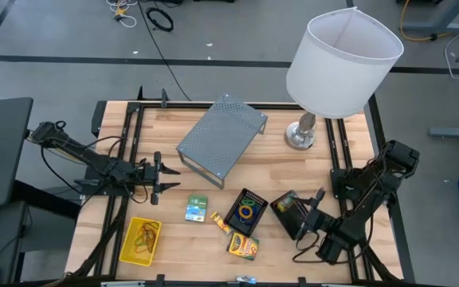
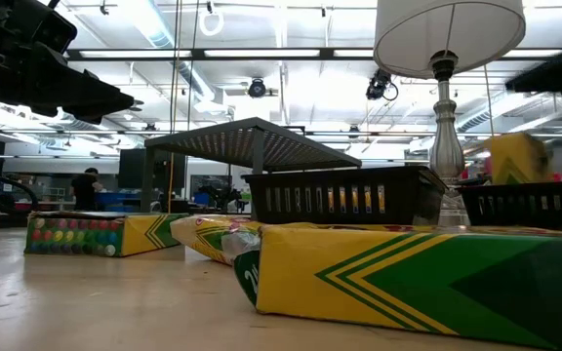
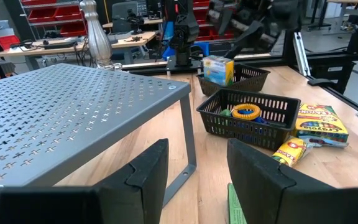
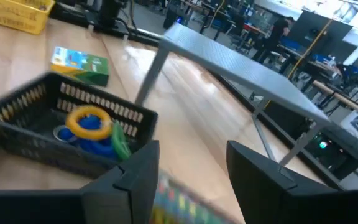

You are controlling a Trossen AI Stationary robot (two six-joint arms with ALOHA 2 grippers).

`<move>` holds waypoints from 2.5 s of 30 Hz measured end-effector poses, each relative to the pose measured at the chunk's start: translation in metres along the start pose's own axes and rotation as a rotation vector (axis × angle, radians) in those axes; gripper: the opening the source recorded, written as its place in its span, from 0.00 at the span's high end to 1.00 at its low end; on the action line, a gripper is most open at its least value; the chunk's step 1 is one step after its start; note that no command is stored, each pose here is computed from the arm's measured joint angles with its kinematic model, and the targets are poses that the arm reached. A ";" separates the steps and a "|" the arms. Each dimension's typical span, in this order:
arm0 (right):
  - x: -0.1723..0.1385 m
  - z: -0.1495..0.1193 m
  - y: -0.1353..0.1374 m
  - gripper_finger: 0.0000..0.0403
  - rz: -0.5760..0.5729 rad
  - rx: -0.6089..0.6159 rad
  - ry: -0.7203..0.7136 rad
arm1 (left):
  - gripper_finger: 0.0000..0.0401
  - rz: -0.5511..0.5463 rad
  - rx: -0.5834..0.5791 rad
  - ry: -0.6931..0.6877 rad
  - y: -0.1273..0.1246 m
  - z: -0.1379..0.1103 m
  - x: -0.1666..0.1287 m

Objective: Pick & Place Office Desk Supplies
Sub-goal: Put the box of crayons into right black bin

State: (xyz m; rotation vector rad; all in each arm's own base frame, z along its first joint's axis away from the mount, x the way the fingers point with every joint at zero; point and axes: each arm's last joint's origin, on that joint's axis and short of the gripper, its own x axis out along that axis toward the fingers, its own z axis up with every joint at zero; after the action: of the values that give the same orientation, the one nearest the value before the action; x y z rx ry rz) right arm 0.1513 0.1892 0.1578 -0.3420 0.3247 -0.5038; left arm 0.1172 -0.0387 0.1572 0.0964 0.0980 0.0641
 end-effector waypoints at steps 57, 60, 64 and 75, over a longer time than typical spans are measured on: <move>0.062 0.079 0.029 0.52 0.348 -0.118 0.218 | 0.58 -0.131 0.384 0.874 -0.137 -0.008 0.101; 0.059 0.079 0.030 0.52 0.337 -0.123 0.207 | 0.58 -0.068 0.429 0.902 -0.142 -0.013 0.108; 0.055 0.078 0.031 0.52 0.335 -0.127 0.195 | 0.61 -0.028 0.458 0.902 -0.145 -0.013 0.112; 0.052 0.079 0.032 0.52 0.331 -0.116 0.183 | 0.99 -0.067 0.457 0.915 -0.148 -0.006 0.112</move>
State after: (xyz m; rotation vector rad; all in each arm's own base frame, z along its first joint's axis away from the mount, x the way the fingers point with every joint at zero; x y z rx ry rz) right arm 0.2374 0.2078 0.2043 -0.3474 0.5787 -0.1902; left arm 0.2365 -0.1772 0.1263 0.5175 1.0318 0.0135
